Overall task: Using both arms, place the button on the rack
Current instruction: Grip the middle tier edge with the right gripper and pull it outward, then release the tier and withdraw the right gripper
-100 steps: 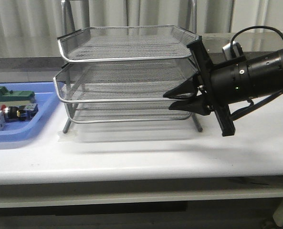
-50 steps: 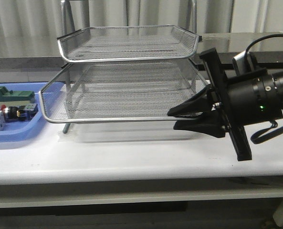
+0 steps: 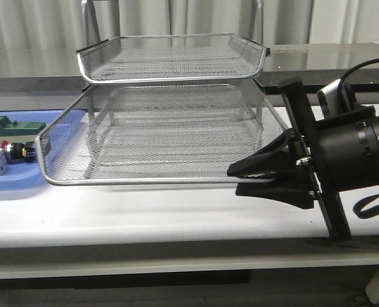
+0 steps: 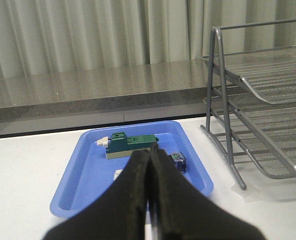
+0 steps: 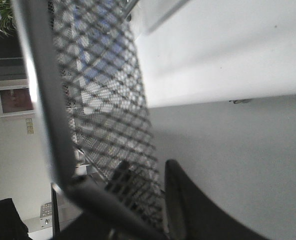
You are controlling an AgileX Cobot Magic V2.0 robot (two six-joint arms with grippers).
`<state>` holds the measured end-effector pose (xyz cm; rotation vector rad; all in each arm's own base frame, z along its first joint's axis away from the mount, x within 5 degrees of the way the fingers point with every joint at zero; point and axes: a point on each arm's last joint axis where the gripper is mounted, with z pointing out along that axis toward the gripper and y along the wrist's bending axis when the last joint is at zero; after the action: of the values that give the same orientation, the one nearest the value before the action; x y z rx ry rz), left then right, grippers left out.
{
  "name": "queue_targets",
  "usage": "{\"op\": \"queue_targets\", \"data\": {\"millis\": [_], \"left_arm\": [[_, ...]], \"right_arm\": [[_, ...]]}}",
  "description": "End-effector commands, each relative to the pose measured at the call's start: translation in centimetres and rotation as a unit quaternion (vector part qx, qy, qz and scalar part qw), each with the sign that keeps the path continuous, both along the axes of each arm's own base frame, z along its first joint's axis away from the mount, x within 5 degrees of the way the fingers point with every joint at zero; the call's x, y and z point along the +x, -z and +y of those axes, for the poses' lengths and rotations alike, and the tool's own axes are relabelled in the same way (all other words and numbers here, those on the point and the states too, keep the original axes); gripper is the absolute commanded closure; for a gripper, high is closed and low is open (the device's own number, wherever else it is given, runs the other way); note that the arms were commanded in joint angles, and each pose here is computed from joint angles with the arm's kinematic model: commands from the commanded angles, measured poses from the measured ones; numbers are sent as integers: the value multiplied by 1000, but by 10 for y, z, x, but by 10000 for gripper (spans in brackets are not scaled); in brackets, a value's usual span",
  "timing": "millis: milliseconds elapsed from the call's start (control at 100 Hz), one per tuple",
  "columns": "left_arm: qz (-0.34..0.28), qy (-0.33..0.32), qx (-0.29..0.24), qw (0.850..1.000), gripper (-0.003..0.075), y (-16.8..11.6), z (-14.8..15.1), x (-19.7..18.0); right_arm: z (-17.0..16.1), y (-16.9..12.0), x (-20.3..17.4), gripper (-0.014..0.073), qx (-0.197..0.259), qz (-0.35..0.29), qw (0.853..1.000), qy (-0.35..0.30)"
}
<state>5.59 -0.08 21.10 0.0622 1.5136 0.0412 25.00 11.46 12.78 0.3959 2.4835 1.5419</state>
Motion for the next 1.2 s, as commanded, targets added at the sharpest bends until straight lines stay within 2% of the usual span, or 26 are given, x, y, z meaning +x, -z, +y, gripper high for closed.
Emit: {"op": "queue_targets", "data": {"millis": [0,160,260,610,750,1190], "left_arm": [[-30,4,-3,1000,741,10,-1,-1],[-30,4,-3,1000,741,10,-1,-1],[-30,4,-3,1000,741,10,-1,-1],[-30,4,-3,1000,741,10,-1,-1],[-30,4,-3,1000,741,10,-1,-1],[-30,4,-3,1000,741,10,-1,-1]], "right_arm": [[2,-8,1,402,9,-30,999,17],[4,-12,1,184,28,-50,998,5],[5,-16,0,118,39,-62,997,-3],[5,-44,-6,120,49,-114,992,-15],[5,-56,-13,120,44,-113,992,-32],[-6,-92,-49,120,-54,-88,992,-70]]}}
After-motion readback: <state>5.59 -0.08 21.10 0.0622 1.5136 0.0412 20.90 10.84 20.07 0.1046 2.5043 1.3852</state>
